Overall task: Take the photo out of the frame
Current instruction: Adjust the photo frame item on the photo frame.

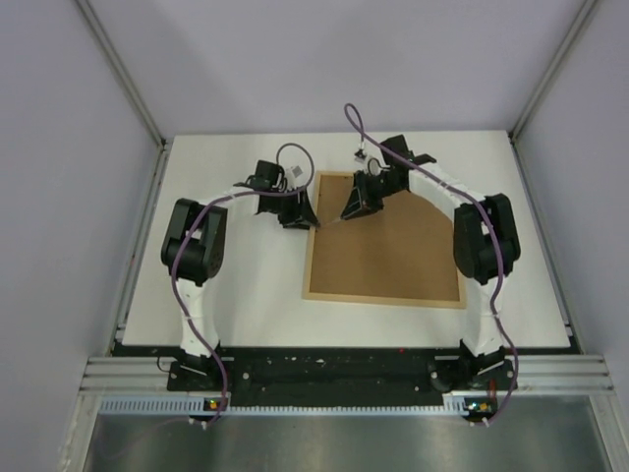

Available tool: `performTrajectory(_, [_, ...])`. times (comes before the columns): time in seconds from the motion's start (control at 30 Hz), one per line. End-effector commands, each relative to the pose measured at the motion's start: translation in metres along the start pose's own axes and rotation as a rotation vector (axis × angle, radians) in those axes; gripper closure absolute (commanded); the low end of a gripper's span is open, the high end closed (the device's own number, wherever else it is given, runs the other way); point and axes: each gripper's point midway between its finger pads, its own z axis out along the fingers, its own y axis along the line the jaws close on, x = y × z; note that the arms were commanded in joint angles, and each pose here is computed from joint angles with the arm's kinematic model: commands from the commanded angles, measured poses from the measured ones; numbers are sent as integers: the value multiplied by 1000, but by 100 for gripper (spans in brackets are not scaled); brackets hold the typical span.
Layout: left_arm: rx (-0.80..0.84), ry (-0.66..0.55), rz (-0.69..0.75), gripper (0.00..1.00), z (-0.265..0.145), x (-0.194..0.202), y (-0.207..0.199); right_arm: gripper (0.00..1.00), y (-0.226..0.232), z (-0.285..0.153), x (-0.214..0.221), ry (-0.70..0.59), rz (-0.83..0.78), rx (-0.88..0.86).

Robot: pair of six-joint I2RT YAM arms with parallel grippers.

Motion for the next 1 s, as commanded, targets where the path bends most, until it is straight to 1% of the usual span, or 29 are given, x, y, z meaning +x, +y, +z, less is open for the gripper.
performTrajectory(0.0, [-265,11,99,48,-5,-2,31,100,25,-20,9,-33,-128,-130])
performTrajectory(0.13, [-371,37,165,48,-1,-1,31,100,-9,-16,19,-55,-91,-41])
performTrajectory(0.17, [-395,43,174,48,1,0,32,100,-21,-14,20,-63,-89,3])
performTrajectory(0.4, [-459,70,220,48,11,0,21,100,-71,-2,30,-73,-23,142])
performTrajectory(0.7, [-512,120,235,49,16,20,25,100,-79,1,31,-72,-8,174])
performTrajectory(0.97, [-592,123,306,54,9,27,23,100,-80,-1,28,-83,-10,185])
